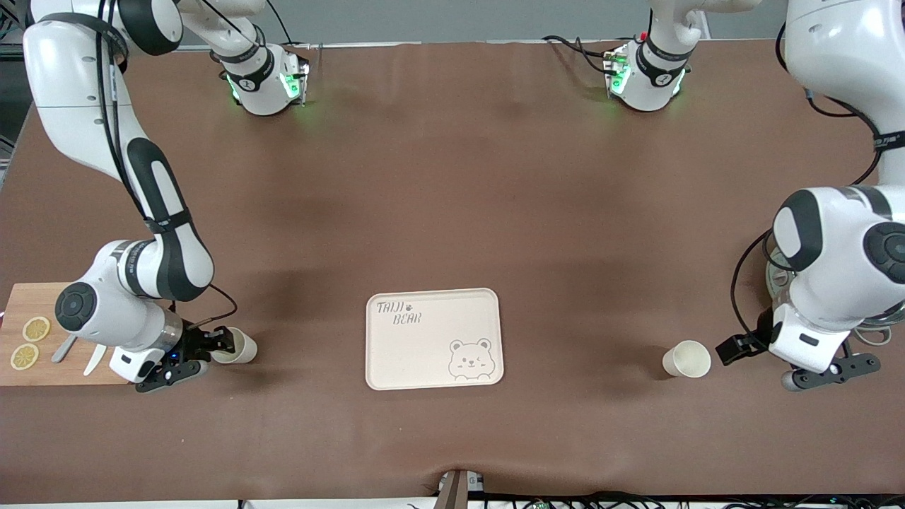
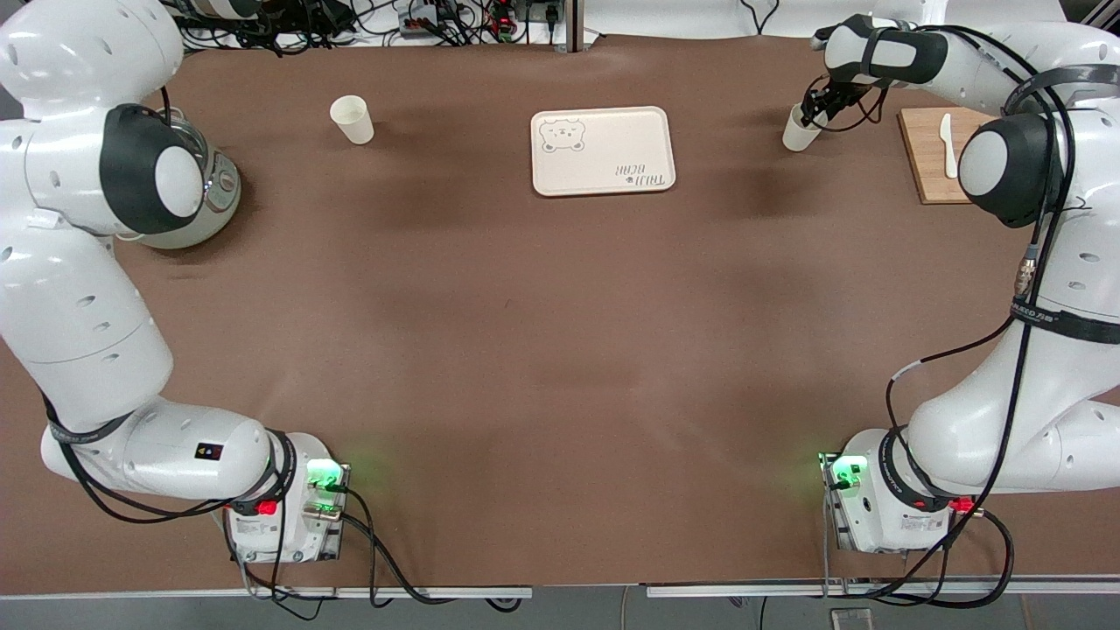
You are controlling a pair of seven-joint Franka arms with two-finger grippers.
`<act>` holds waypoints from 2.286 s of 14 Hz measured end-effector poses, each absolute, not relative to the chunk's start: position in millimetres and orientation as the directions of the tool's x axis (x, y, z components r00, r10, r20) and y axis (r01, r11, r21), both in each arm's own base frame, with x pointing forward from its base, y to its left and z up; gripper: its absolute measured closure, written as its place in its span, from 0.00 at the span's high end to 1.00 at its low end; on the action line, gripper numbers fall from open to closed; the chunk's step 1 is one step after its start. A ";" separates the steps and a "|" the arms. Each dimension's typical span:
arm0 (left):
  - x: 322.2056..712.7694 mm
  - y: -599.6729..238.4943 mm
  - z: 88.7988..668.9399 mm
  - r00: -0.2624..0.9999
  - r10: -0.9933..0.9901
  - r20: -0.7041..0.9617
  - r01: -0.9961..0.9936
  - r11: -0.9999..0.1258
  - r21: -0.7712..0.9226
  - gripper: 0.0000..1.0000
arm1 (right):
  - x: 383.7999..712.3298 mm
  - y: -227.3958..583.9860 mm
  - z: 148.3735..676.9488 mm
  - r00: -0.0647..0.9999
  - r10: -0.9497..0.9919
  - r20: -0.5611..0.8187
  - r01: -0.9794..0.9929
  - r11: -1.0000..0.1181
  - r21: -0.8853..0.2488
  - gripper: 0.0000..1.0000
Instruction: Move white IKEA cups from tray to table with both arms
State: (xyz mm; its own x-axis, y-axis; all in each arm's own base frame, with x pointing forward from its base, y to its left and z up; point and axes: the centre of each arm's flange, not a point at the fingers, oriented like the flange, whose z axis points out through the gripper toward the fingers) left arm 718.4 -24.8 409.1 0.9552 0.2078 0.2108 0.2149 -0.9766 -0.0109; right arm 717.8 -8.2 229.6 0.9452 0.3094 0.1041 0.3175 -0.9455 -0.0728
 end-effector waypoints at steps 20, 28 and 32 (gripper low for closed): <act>608.0 -39.5 614.5 0.996 0.081 0.046 0.081 -0.997 0.008 1.00 | 650.6 -3.8 545.2 0.968 0.239 -0.079 0.226 -0.963 -0.144 1.00; 603.5 -38.7 642.0 0.994 0.084 0.065 0.082 -0.996 0.023 1.00 | 584.6 -63.5 642.0 0.997 0.063 -0.038 0.061 -0.996 -0.067 1.00; 603.2 -38.8 642.9 0.994 0.084 0.064 0.083 -0.996 0.025 1.00 | 587.5 -61.6 635.4 0.997 0.067 -0.037 0.065 -0.997 -0.052 1.00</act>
State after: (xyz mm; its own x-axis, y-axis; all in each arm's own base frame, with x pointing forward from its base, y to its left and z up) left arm 603.2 -38.8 642.9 0.9944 0.0840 0.0643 0.0826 -0.9963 0.0249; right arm 587.5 -61.6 635.4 0.9971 0.0667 -0.0373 0.0647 -0.9965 -0.0523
